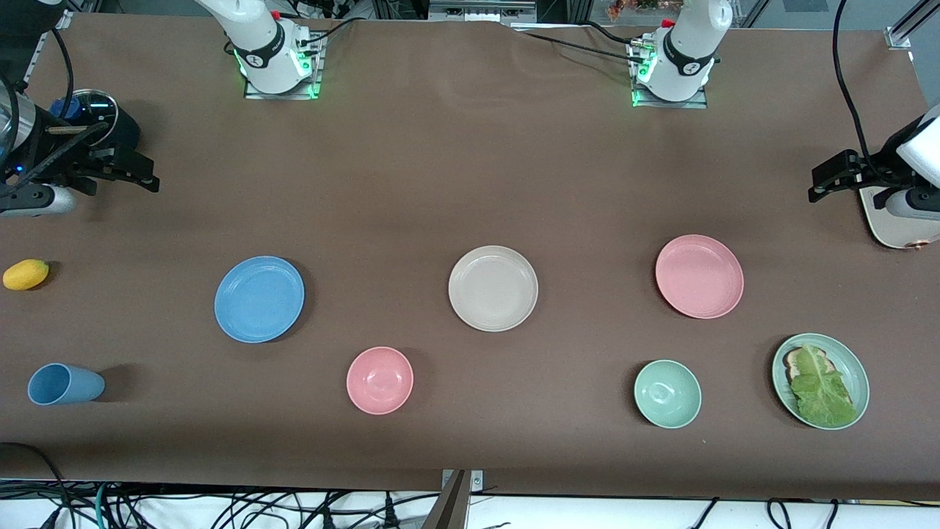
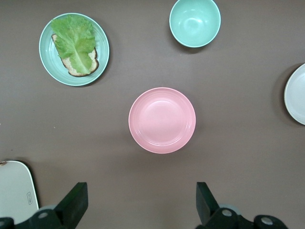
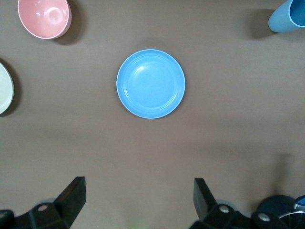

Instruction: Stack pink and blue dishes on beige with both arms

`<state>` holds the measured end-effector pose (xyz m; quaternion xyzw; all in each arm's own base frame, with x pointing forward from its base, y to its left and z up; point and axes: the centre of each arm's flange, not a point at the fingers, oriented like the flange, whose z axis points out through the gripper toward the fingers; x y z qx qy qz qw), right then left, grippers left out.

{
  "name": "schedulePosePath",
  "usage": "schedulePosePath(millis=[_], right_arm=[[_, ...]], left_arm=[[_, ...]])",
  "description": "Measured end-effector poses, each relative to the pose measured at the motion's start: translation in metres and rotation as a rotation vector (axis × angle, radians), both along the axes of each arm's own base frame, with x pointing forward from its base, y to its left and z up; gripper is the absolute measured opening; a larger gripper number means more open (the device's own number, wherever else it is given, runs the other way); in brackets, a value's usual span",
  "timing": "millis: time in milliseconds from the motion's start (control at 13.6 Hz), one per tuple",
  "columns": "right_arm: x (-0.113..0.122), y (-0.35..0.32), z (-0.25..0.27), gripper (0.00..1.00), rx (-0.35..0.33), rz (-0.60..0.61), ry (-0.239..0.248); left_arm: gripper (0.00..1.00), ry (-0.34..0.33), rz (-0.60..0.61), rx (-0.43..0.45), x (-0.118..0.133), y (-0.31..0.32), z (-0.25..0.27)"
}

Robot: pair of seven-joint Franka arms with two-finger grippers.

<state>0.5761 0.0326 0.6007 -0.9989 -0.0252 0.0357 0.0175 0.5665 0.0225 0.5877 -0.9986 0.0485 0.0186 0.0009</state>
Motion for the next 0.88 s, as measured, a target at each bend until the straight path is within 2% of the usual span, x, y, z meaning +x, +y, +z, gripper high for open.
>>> schedulePosePath(millis=[882], right_arm=[[0.0001, 0.0002, 0.0001, 1.00, 0.000, 0.000, -0.001]], left_arm=[[1.00, 0.004, -0.003, 0.000, 0.0012, -0.0015, -0.0025]])
